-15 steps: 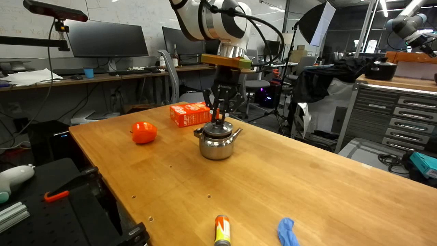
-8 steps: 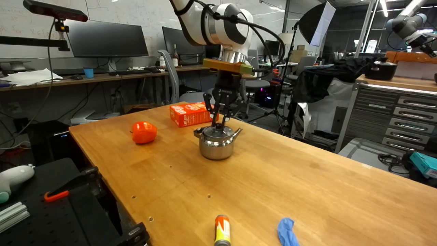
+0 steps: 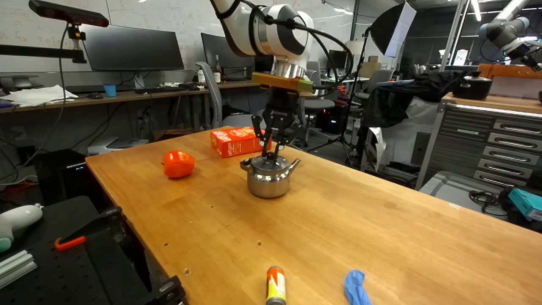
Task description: Put the silver lid on the kettle
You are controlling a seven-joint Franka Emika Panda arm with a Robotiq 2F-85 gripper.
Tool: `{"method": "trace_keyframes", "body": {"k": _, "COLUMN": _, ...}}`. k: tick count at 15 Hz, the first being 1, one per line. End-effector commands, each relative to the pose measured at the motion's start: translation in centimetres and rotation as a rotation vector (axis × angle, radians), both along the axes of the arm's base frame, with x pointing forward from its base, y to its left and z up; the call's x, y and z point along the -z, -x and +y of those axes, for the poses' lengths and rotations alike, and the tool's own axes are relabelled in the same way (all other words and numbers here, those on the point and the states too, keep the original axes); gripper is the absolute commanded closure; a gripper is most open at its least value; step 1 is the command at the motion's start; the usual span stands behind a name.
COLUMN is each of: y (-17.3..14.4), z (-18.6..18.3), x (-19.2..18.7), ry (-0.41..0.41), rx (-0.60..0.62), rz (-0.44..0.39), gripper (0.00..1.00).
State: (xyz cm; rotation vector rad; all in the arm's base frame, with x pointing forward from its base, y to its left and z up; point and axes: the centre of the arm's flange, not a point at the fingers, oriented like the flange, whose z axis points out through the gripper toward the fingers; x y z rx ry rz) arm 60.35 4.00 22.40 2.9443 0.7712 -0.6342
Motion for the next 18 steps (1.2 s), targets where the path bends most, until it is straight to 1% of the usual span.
{"method": "trace_keyframes", "body": {"k": 1, "y": 0.3, "z": 0.25, "x": -1.3, "ry": -0.022, "rx": -0.025, "rz": 0.002, "gripper": 0.86}}
{"method": "trace_keyframes", "body": {"k": 8, "y": -0.34, "z": -0.1, "x": -0.58, "ry": -0.009, "rx": -0.019, "rz": 0.007, "gripper": 0.86}}
{"method": "trace_keyframes", "body": {"k": 18, "y": 0.07, "z": 0.42, "x": -0.5, "ry": -0.008, "rx": -0.029, "rz": 0.002, "gripper": 0.86}}
